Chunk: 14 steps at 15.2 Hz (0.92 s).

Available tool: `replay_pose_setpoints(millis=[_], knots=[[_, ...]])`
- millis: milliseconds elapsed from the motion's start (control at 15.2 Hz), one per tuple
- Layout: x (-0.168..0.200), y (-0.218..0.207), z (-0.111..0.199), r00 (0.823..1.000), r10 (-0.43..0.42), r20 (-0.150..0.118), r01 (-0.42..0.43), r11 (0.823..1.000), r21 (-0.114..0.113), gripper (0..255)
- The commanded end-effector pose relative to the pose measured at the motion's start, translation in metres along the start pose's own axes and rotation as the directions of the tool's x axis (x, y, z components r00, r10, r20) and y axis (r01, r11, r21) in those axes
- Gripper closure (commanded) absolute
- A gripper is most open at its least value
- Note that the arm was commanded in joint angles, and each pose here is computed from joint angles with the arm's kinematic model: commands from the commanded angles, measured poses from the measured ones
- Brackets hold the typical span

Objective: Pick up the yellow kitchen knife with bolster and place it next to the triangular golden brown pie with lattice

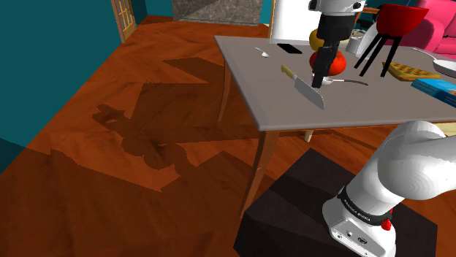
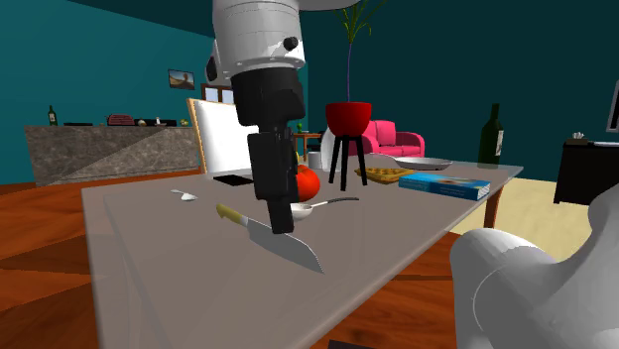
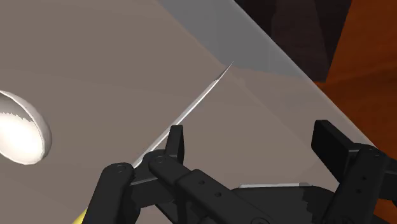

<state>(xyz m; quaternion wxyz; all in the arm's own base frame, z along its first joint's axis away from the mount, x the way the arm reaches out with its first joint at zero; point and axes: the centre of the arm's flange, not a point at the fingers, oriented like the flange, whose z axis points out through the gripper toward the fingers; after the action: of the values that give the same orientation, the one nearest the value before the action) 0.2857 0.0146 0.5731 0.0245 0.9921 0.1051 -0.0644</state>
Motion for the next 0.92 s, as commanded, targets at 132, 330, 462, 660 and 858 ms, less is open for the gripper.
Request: replay_pose_setpoints(millis=[132,330,462,660,858], knots=[[0.019,0.021,0.004,0.99,0.139,-0.004,-0.139,0.99,0.028,0],[0.041,0.057,0.012,0.939,0.343,-0.002,-0.342,0.937,0.07,0],[0.052,0.082,0.018,0.883,0.47,0.005,-0.468,0.878,0.097,0],[0.061,0.123,0.028,0.765,0.643,0.021,-0.64,0.757,0.136,0],[0.062,0.137,0.037,0.713,0.7,0.029,-0.696,0.702,0.149,0]])
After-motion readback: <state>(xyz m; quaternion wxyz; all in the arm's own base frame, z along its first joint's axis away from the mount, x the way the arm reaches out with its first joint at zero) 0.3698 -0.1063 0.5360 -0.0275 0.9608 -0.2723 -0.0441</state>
